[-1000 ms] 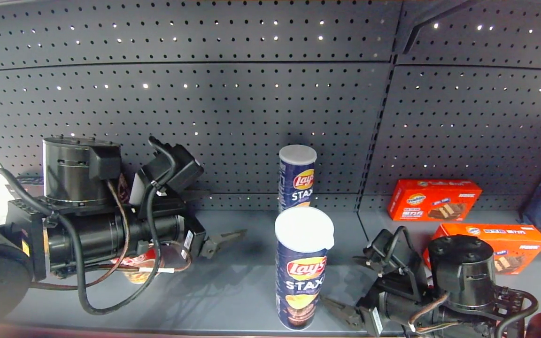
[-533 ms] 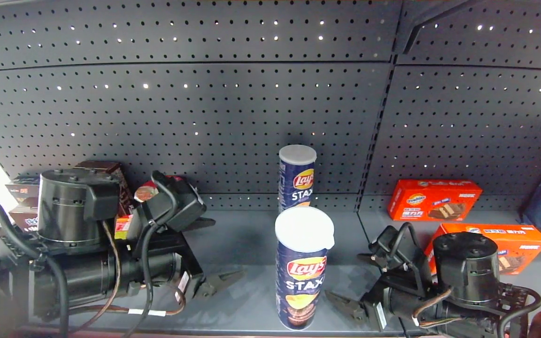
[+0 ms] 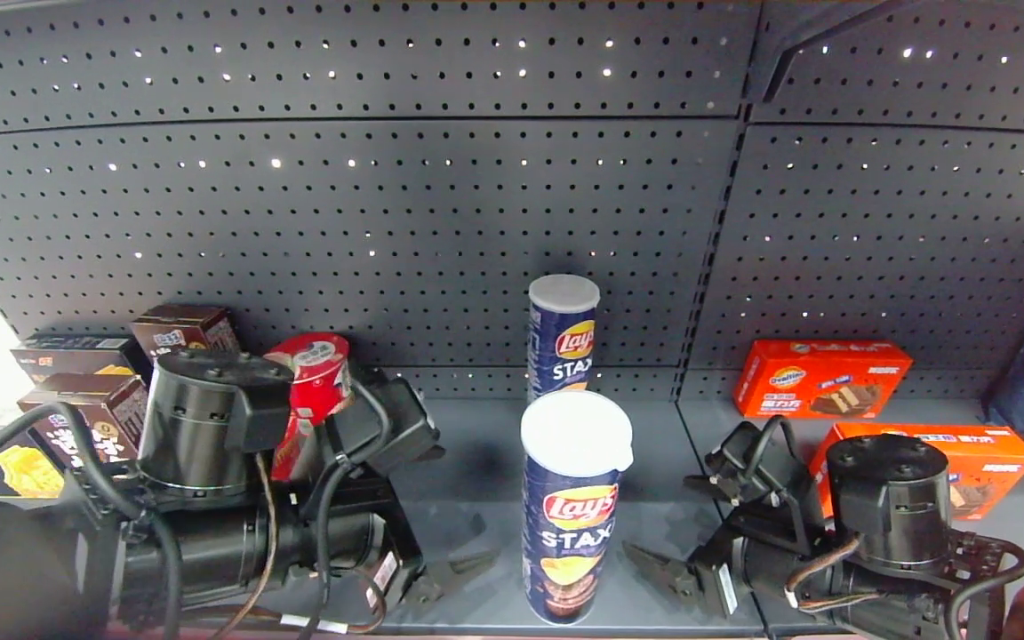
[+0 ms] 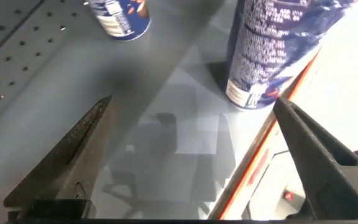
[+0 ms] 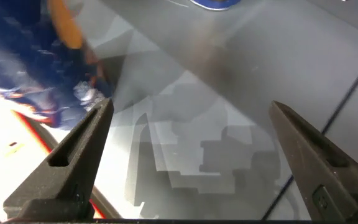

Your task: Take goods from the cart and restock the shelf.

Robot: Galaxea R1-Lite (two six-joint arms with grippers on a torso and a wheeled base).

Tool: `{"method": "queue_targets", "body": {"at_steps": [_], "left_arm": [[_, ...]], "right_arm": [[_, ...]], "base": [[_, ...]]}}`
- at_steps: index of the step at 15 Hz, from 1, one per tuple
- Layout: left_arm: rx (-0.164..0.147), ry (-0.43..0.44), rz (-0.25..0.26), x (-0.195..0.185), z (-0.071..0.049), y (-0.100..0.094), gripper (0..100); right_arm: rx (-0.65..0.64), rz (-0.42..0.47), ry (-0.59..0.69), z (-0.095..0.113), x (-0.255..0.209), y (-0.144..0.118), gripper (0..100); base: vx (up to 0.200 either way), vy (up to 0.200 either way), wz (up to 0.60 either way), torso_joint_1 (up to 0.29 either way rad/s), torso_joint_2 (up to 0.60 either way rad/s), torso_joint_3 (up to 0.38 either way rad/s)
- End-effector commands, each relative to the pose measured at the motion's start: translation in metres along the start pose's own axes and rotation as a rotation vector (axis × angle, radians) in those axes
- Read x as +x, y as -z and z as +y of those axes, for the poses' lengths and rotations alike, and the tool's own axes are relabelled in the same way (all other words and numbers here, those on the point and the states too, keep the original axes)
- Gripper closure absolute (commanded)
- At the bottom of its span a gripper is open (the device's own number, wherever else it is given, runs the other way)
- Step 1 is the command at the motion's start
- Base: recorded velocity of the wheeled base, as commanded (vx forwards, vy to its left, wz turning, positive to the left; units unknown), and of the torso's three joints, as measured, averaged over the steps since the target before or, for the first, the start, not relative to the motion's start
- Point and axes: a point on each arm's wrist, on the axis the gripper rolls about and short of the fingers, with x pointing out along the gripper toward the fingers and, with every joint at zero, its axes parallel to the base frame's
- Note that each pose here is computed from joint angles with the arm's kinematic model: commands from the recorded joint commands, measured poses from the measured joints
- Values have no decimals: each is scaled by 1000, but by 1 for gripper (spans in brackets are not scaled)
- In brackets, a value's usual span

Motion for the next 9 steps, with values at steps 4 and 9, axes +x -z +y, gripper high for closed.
{"method": "queue_targets", "body": {"at_steps": [4, 9], "left_arm": [[-8, 7, 43, 28, 6, 3, 0], [-8, 7, 44, 36, 9, 1, 0]], "right_arm": [[1, -2, 4, -1, 0, -1, 0], [0, -6, 3, -1, 1, -1, 0]], "base": [[0, 0, 0, 0, 0, 0], [0, 0, 0, 0, 0, 0]]}}
